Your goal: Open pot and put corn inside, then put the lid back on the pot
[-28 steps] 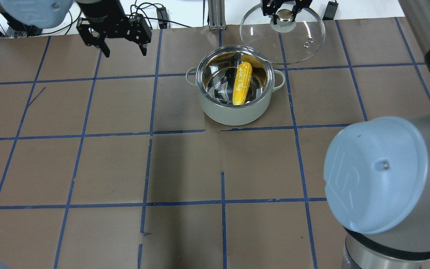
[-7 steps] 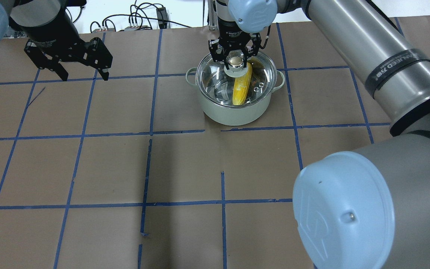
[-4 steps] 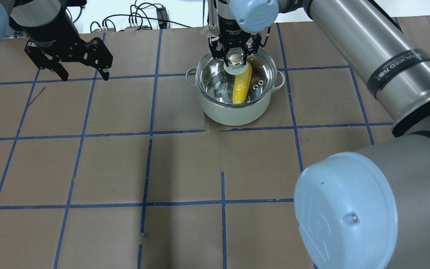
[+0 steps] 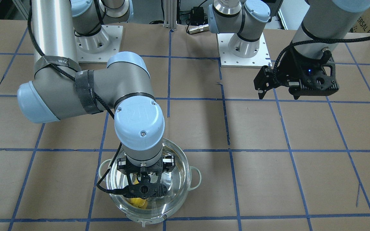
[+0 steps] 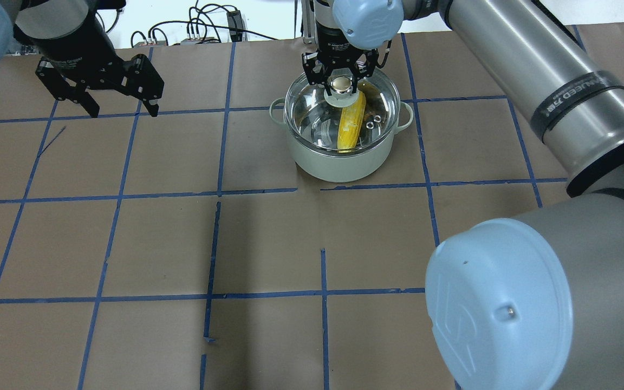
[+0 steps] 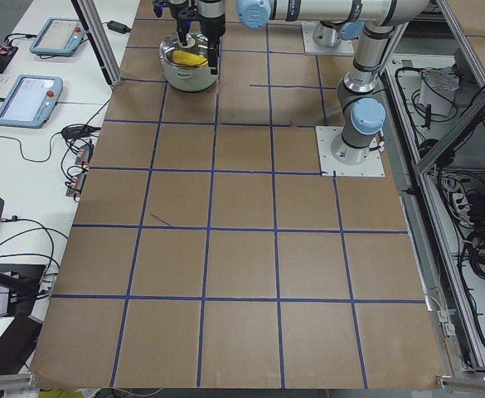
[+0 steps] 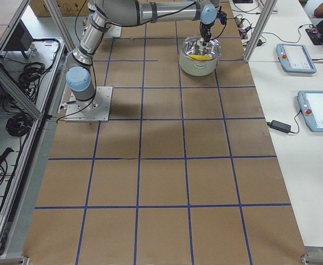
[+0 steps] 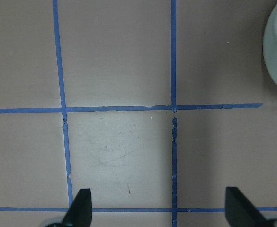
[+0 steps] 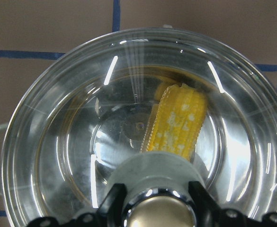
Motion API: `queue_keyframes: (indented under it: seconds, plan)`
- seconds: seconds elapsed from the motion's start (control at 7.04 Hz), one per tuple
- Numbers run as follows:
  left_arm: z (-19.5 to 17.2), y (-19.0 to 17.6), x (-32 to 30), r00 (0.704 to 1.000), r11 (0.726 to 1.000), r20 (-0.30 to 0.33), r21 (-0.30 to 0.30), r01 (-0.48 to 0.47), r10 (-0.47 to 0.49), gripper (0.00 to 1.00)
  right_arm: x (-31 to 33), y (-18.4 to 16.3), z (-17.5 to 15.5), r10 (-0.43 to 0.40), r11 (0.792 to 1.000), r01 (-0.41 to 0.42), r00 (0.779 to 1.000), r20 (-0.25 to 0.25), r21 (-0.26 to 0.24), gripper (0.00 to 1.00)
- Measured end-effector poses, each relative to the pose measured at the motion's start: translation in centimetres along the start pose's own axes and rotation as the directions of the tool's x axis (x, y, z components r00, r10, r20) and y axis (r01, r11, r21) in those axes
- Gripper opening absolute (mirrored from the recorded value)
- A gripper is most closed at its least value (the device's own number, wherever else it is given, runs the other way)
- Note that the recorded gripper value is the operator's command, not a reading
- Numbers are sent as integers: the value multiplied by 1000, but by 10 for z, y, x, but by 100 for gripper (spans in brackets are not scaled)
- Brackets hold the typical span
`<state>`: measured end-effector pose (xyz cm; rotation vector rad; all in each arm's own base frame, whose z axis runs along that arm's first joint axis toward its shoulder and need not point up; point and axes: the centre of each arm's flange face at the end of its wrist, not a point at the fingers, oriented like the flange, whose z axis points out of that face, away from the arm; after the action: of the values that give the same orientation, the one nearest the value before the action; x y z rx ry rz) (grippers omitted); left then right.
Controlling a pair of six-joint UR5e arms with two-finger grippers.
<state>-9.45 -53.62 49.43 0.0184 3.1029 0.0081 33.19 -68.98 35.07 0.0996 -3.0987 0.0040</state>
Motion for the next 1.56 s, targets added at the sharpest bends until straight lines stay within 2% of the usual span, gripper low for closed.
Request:
queue_keyframes:
  seconds: [0.57,1.56]
  plan:
    - [1,0,0,1000,1000,0,-3,-3,3,100,1,-9,-2,3,1000,-3,1000,3,17,8]
    - [1,-1,-1,1000,1000,0,-3,-1,1,100,-4,0,-2,-9,1000,9,1000,4,1,8]
